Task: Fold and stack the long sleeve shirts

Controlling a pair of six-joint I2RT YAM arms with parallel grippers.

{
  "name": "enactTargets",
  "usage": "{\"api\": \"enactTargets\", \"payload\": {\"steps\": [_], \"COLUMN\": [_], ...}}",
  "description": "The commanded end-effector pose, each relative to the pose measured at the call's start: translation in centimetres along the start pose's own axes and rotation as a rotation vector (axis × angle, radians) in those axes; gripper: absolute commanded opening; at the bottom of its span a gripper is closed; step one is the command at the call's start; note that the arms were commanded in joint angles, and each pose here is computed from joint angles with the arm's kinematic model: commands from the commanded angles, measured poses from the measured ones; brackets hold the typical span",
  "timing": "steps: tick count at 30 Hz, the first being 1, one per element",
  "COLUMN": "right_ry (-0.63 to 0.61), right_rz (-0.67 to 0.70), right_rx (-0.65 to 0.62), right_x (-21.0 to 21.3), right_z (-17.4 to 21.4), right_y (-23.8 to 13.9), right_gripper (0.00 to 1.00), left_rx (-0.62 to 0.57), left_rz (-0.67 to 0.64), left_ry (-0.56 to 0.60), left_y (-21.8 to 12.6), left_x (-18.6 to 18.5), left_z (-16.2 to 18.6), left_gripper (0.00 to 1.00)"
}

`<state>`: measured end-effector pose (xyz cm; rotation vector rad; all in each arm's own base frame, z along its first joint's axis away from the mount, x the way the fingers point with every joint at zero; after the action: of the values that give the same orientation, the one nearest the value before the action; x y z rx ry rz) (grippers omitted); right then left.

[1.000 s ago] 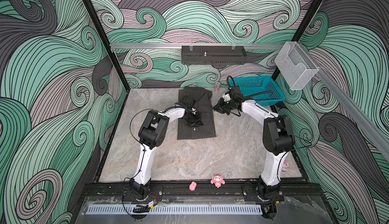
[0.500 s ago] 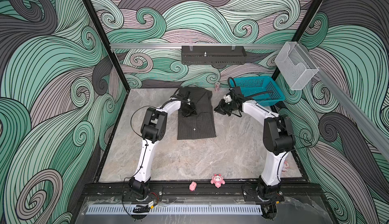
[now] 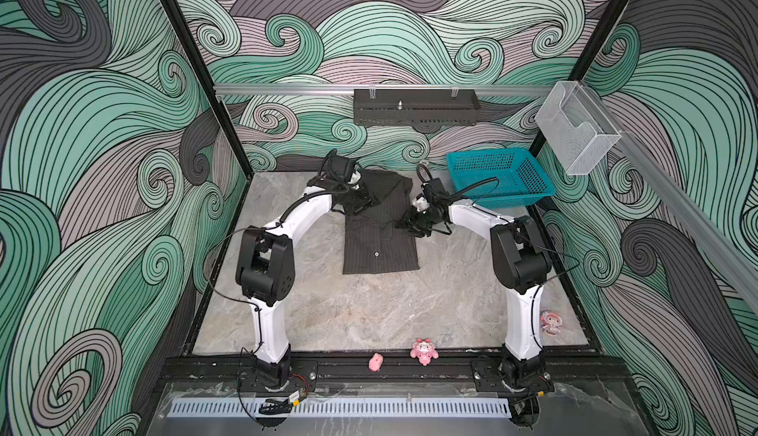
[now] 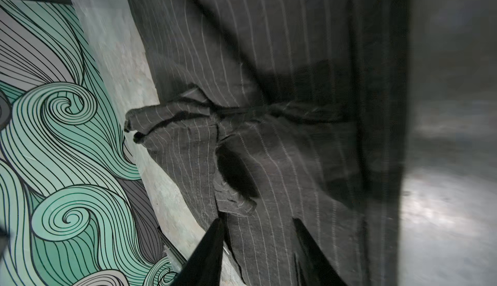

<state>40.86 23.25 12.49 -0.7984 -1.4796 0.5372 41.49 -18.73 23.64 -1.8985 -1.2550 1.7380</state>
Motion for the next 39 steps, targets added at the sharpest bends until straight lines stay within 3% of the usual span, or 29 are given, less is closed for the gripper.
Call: {"api": "enactTargets", "payload": {"steps": [1, 8, 23, 34, 39], "right_ry": [-0.007, 0.011, 0.033, 0.085, 0.023], "right_rz": [-0.022, -0.031, -0.187, -0.05, 0.061], "right_rx": [0.018, 0.05, 0.008, 0.042, -0.005], "right_x": [1.2, 1.8, 5.2, 1.6, 0.9], "right_z": [0.0, -0.2, -3.1, -3.0, -2.7], "right_y": [1.1, 4.3, 5.4, 8.8, 6.6], "right_gripper": [0.44, 0.45, 0.43, 0.42, 0.41], "left_rx": [0.015, 0.035, 0.046, 0.039, 0.039], "left_rz": [-0.068, -0.084, -0.129, -0.136, -0.124], "left_ry": [-0.064, -0.129, -0.154, -0.165, -0.151], "left_y": [0.3, -0.6, -2.8, -4.1, -4.9], "left_x": [3.3, 6.6, 9.6, 10.6, 10.1], "left_z": [1.0, 3.0, 4.3, 4.6, 4.9], "left_gripper": [0.43, 0.43, 0.42, 0.42, 0.42]}}
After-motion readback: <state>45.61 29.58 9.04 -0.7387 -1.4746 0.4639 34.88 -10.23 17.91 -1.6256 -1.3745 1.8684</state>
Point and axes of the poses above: each gripper's point midway between its finger pads, its own y axis out along the fingers, its own x axis along the line the jaws close on, z = x × y, the point moved 8 cm from there along -y, back along the fingers, and after that the axes turned 3 degrees about -y, right-handed, at the moved point
